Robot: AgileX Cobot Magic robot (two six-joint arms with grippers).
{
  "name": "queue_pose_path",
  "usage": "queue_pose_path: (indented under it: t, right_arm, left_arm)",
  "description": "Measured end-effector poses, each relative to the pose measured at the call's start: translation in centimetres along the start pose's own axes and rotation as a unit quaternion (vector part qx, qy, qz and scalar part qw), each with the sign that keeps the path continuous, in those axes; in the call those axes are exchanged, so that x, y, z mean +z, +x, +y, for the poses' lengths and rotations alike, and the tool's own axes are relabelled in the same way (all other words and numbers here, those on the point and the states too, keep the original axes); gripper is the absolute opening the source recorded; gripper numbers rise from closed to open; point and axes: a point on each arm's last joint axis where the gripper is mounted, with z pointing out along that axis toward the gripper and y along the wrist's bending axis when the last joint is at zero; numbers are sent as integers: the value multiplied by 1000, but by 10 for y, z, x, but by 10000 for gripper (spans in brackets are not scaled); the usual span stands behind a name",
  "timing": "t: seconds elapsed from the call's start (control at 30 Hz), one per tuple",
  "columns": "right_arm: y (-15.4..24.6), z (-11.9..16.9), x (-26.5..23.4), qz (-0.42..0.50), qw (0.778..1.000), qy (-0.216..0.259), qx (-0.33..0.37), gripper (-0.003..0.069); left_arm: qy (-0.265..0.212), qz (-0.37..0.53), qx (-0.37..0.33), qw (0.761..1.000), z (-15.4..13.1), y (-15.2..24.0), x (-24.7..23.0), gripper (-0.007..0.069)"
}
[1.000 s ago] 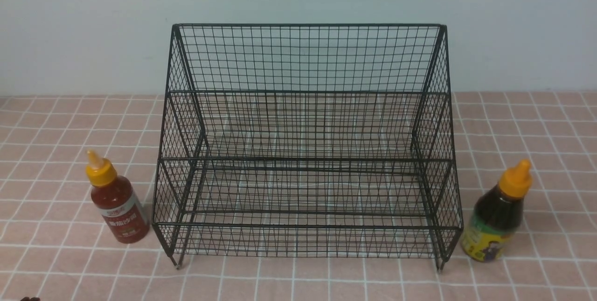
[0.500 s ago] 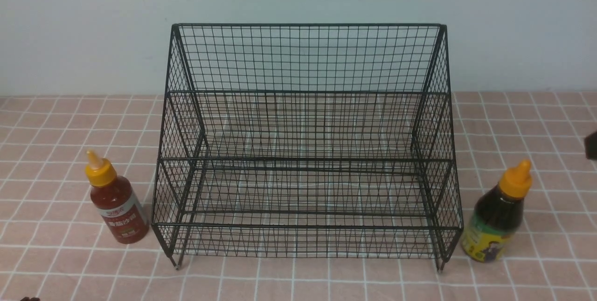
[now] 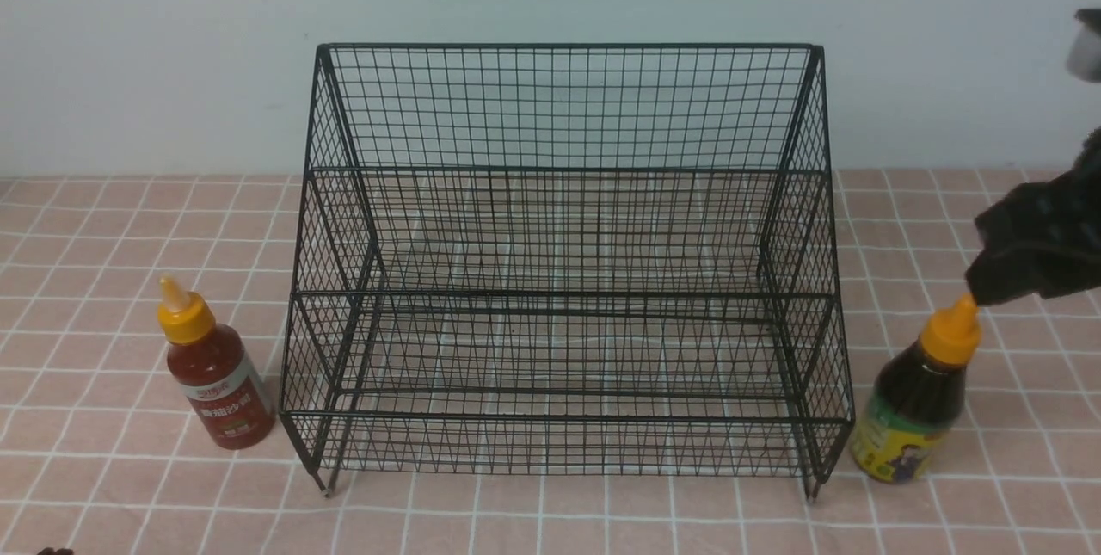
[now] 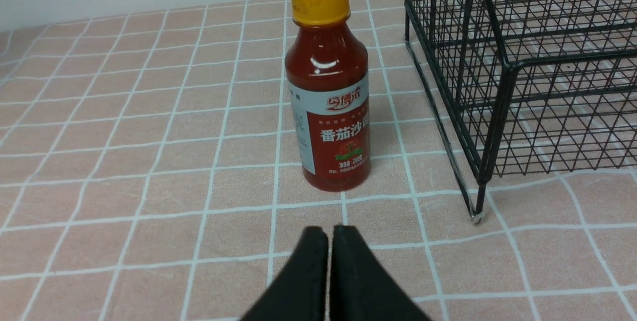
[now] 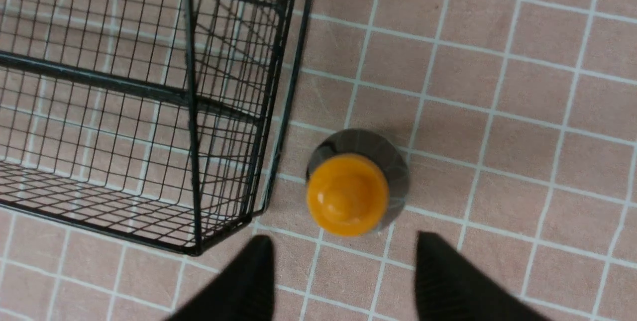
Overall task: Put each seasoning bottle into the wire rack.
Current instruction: Use the right arm to grab the condiment bottle closest to it, then use the right arm to put the condiment bottle back on the shelf
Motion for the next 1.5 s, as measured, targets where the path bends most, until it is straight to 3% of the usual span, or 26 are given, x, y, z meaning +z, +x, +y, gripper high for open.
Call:
queue_pose_path:
  t: [0.13, 0.3, 0.47, 0.57, 0.63, 0.7, 0.9, 1.1, 1.3, 1.5]
  right_arm:
    - [-8, 2, 22, 13, 1000, 19, -5, 556]
    - [-14, -6, 48, 44, 998, 46, 3, 584]
    - [-15, -8, 67, 71, 996, 46, 8, 545]
    - [-16, -8, 79, 88, 995, 39, 14, 481]
    - [-16, -7, 82, 94, 995, 37, 15, 434]
    - [-15, -7, 85, 107, 994, 33, 9, 315]
    - [-12, -6, 80, 119, 992, 31, -9, 308]
    - [-24, -2, 34, 59, 997, 40, -23, 308]
    - [-26, 11, -77, -118, 992, 34, -35, 308]
    - [-12, 25, -135, -195, 979, -7, -63, 308]
  left_arm:
    - [0, 0, 0, 1000, 0, 0, 0, -7]
    - [0, 0, 0, 1000, 0, 0, 0, -7]
    - [0, 0, 0, 1000, 0, 0, 0, -7]
    - [0, 0, 0, 1000, 0, 0, 0, -7]
    - [0, 0, 0, 1000, 0, 0, 0, -7]
    - [0, 0, 0, 1000, 0, 0, 0, -7]
    - [0, 0, 0, 1000, 0, 0, 0, -7]
    - [0, 0, 0, 1000, 0, 0, 0, -7]
    - [0, 0, 0, 1000, 0, 0, 0, -7]
    - [0, 0, 0, 1000, 0, 0, 0, -7]
